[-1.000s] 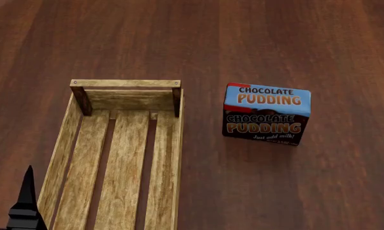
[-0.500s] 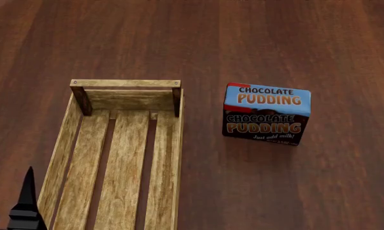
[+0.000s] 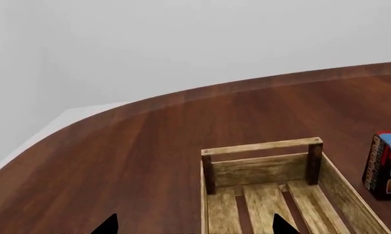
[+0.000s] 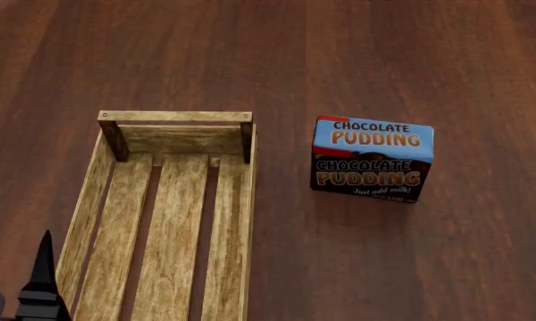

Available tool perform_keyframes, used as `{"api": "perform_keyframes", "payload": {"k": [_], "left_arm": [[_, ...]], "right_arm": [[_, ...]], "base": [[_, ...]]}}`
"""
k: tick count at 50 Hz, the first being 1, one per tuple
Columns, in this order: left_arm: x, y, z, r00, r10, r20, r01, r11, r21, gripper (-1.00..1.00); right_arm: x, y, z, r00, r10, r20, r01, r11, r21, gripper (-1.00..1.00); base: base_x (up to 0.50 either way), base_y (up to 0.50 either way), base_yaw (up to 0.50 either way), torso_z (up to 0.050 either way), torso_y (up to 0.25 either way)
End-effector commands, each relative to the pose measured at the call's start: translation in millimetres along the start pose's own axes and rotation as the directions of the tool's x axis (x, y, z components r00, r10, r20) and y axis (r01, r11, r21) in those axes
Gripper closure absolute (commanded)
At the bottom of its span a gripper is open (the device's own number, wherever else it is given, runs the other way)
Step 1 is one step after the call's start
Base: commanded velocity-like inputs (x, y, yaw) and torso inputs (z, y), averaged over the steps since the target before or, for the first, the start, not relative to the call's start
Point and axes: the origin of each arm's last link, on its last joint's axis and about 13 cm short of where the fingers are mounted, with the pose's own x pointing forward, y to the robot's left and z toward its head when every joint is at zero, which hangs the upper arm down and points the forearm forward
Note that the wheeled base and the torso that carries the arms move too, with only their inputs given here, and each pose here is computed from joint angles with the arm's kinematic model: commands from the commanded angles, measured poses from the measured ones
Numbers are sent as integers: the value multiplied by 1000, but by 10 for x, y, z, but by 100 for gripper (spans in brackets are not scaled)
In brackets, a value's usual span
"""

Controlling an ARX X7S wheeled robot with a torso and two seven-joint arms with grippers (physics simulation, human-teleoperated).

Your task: Stack the left bowl on the right bowl and place them in the tray.

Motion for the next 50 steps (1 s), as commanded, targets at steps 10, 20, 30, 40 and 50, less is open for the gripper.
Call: {"api": "perform_keyframes", "payload": {"k": [10, 20, 30, 40, 50], "left_arm": [[-1, -15, -29, 1000, -4, -7, 4, 1000, 6, -100], [-2, -24, -23, 1000, -6, -7, 6, 1000, 10, -100], [3, -46, -20, 1000, -10, -7, 10, 1000, 12, -100], [-2, -48, -14, 1000, -10, -7, 10, 1000, 18, -100], [7, -48, -4, 1000, -8, -8, 9, 1000, 21, -100]], "right_arm": [[152, 2, 11, 1000, -5, -15, 5, 1000, -18, 100], [196, -4, -13, 1000, -4, -28, 3, 1000, -17, 100], [234, -46, 42, 999, -5, -34, 4, 1000, -20, 100], [320, -35, 32, 999, 5, -45, -6, 1000, -25, 100], [384, -24, -22, 998, 14, -60, -15, 1000, -15, 100]], "base": [[0, 0, 0, 0, 0], [0, 0, 0, 0, 0], [0, 0, 0, 0, 0], [0, 0, 0, 0, 1], [0, 0, 0, 0, 0]]}}
